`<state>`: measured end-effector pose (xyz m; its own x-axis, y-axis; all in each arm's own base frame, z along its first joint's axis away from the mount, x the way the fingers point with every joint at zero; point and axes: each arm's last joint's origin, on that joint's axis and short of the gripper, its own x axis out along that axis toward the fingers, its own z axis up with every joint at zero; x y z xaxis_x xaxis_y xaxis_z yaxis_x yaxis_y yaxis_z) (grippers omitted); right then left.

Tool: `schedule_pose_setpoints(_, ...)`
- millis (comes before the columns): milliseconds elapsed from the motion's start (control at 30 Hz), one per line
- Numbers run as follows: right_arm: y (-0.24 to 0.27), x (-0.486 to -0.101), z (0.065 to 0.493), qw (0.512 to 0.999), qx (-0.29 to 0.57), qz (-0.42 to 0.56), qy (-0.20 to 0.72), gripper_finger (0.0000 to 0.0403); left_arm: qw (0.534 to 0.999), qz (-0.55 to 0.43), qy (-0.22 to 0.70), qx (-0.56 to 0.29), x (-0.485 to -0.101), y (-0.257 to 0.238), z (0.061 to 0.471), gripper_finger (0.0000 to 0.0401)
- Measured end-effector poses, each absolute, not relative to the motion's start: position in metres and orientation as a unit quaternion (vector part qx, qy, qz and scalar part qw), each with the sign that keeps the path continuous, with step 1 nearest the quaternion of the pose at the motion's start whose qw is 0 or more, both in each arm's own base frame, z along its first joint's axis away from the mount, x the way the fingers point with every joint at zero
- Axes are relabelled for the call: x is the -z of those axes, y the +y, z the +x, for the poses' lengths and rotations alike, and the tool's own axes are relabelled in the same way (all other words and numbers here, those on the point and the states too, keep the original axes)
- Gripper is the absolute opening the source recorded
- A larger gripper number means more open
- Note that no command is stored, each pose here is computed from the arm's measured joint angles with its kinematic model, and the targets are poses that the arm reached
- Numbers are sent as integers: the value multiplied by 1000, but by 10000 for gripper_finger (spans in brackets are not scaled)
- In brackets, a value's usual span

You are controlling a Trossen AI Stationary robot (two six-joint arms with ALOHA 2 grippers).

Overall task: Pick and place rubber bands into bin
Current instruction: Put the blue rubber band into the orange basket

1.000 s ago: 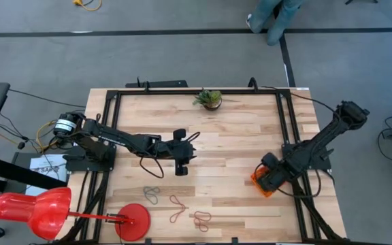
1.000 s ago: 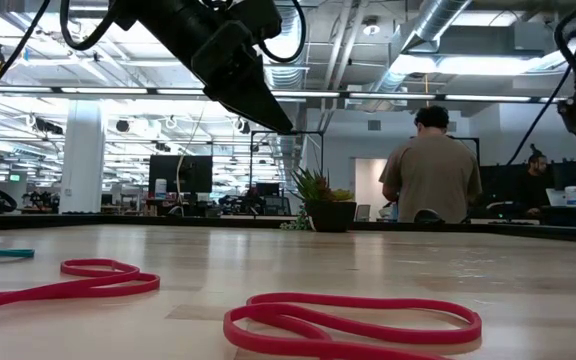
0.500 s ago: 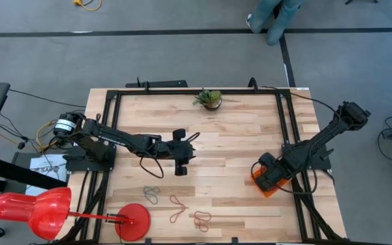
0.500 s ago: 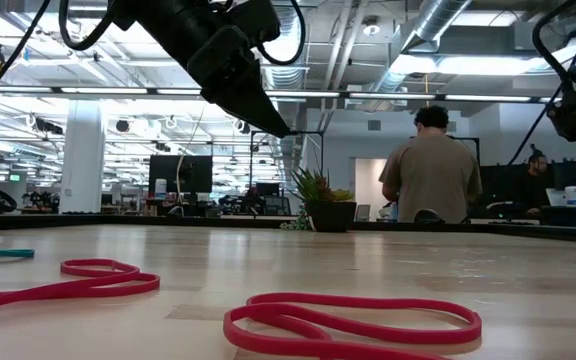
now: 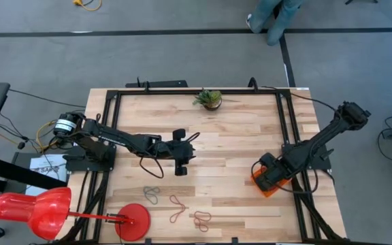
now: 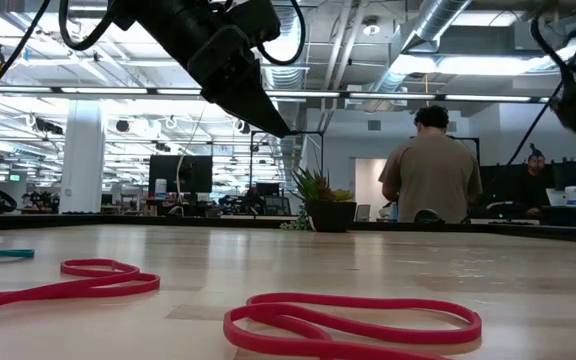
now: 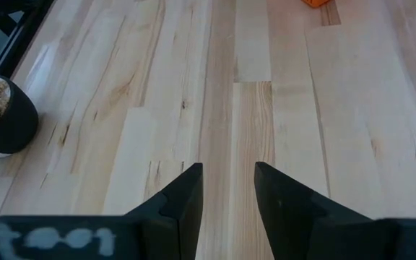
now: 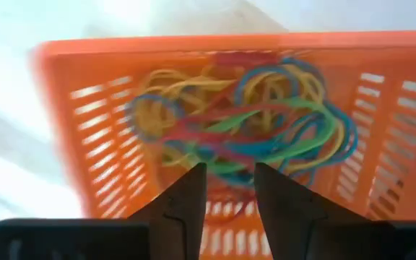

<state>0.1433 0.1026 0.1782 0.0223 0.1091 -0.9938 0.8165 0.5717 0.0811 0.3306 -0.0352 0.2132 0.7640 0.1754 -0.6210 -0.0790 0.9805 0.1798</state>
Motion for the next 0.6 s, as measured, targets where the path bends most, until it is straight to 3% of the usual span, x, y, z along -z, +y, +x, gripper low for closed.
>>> schedule_pose_setpoints(100, 107, -198, 148, 624, 286, 359, 632, 112, 936, 71, 337, -68, -213, -35, 331, 116)
schedule_pose_setpoints(267, 110, -227, 153, 687, 295, 320, 582, 111, 937, 60, 336, -72, -213, -35, 331, 116)
schedule_pose_setpoints(467, 118, -233, 162, 755, 237, 296, 535, 111, 933, 73, 346, -68, -212, -35, 329, 116)
schedule_pose_setpoints(600, 123, -230, 170, 813, 229, 281, 455, 112, 930, 61, 355, -74, -210, -35, 328, 116)
